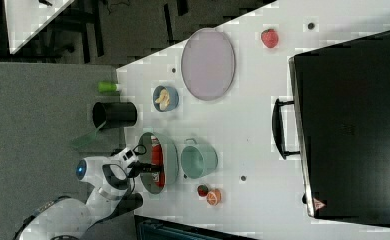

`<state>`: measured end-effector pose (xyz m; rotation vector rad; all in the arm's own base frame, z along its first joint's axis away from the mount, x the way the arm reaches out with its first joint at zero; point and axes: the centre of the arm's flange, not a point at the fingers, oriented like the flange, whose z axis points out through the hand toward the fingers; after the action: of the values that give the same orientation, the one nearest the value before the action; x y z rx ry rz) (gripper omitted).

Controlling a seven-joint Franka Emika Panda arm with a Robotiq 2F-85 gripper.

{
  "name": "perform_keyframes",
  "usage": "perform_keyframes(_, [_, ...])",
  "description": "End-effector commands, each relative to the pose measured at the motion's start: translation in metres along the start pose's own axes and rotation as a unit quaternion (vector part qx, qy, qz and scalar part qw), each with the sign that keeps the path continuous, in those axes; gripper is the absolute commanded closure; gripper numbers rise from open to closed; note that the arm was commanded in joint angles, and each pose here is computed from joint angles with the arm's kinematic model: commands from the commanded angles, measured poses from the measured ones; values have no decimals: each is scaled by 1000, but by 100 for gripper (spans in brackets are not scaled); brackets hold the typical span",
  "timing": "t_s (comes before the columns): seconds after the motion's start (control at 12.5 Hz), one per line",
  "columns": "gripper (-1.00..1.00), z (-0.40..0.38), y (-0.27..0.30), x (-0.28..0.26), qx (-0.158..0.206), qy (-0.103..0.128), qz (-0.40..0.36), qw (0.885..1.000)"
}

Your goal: Pick ketchup from strainer and place it on the table

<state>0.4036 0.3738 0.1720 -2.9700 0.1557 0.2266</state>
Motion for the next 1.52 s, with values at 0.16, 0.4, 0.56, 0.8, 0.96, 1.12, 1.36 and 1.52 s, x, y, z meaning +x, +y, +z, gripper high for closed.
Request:
perform_keyframes(0.16, [-21,-78,-32,-9,-12,45,0,999])
perform_keyframes(0.4, [-21,-151,-38,-1,-20,56,40,997])
perform_keyframes(0.56, [-21,-201,-35,17,-11,69,55,996])
perform_keyframes(0.8, [-21,-254,-8,58,-23,71,73,995])
perform_keyframes(0.96, [-21,-279,27,92,-38,61,66,995])
perform_keyframes(1.12, [-21,-298,68,127,-39,62,61,995])
perform_keyframes(1.36, [-21,-320,156,176,-45,77,87,992])
perform_keyframes(1.52, [-21,-326,225,197,-54,80,120,988])
